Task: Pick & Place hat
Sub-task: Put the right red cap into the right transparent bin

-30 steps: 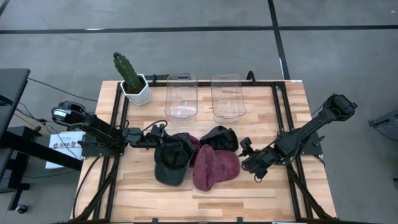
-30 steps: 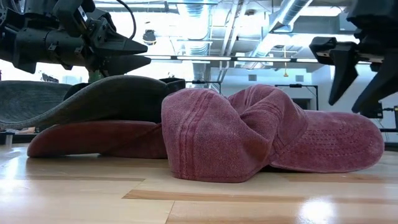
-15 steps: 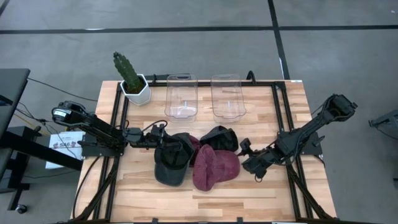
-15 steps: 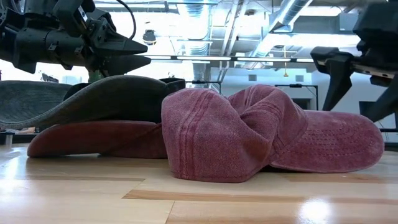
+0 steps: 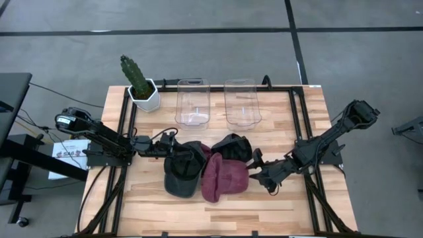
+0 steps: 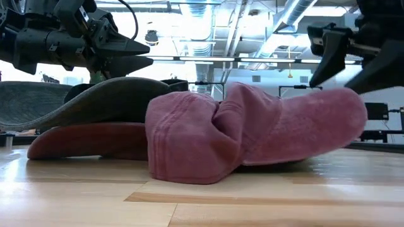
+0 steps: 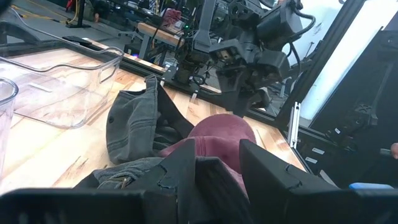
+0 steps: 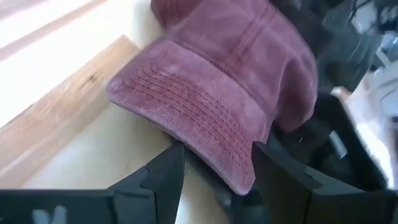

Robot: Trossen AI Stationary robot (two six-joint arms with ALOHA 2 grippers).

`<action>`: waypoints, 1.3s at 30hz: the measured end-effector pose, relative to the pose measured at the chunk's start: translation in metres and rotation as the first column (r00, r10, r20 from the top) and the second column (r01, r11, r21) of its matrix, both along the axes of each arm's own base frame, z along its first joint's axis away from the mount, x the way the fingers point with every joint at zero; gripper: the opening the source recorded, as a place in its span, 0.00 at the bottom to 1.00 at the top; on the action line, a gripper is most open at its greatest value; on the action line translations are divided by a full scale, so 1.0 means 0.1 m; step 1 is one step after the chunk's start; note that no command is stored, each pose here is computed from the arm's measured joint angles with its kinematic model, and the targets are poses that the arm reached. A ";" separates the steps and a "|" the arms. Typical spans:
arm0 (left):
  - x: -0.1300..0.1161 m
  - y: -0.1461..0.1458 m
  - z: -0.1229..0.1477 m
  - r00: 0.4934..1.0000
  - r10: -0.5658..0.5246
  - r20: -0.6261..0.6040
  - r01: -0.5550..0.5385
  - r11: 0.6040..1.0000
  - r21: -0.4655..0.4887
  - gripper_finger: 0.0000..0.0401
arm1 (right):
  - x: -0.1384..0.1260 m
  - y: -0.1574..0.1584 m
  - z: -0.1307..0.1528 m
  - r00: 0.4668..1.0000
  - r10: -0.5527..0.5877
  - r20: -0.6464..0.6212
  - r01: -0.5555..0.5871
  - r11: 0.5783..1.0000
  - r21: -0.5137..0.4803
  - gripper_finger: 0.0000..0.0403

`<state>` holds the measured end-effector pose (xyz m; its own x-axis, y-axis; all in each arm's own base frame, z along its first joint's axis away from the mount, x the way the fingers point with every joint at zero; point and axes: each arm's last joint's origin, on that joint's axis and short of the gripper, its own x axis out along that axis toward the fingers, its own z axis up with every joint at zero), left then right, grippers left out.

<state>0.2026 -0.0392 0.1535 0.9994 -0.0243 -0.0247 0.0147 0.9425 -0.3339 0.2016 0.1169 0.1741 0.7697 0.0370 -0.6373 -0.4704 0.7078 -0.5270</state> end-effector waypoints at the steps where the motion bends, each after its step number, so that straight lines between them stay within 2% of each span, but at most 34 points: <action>1: 0.00 0.00 0.00 1.000 0.001 0.000 -0.001 1.000 0.000 0.30 | 0.01 0.01 0.01 1.000 0.010 0.015 -0.010 1.000 -0.005 0.43; 5: 0.00 0.00 0.00 1.000 0.000 0.000 0.000 1.000 0.000 0.30 | 0.07 -0.01 0.06 0.996 0.027 0.079 -0.026 1.000 -0.017 0.40; 12: 0.00 0.00 0.00 1.000 0.000 0.000 0.000 1.000 0.000 0.30 | 0.17 -0.14 0.11 0.990 -0.042 0.134 0.041 0.999 0.010 0.33; 15: 0.00 0.00 0.00 1.000 0.000 0.000 0.000 1.000 0.000 0.30 | 0.20 -0.18 0.11 0.989 -0.060 0.132 0.059 0.998 0.014 0.22; 18: 0.00 0.00 0.00 1.000 0.000 0.000 0.000 1.000 0.000 0.30 | 0.20 -0.19 0.11 0.989 -0.061 0.132 0.060 0.998 0.012 0.05; 23: 0.00 0.00 0.00 1.000 0.000 0.000 0.000 1.000 0.000 0.30 | 0.19 -0.09 0.18 0.977 -0.043 0.208 0.039 0.999 0.020 0.02; 27: 0.00 0.00 0.00 1.000 0.000 0.000 0.000 1.000 0.000 0.30 | 0.14 0.01 0.30 0.951 -0.035 0.308 0.052 0.997 -0.048 0.01; 33: 0.00 0.00 0.00 1.000 0.000 0.000 0.000 1.000 0.000 0.30 | -0.02 0.10 0.59 0.890 -0.102 0.445 0.202 0.962 -0.184 0.01; 39: 0.00 0.00 0.00 1.000 0.001 0.000 -0.001 1.000 0.000 0.30 | -0.27 0.05 0.87 0.793 -0.238 0.560 0.431 0.870 -0.240 0.01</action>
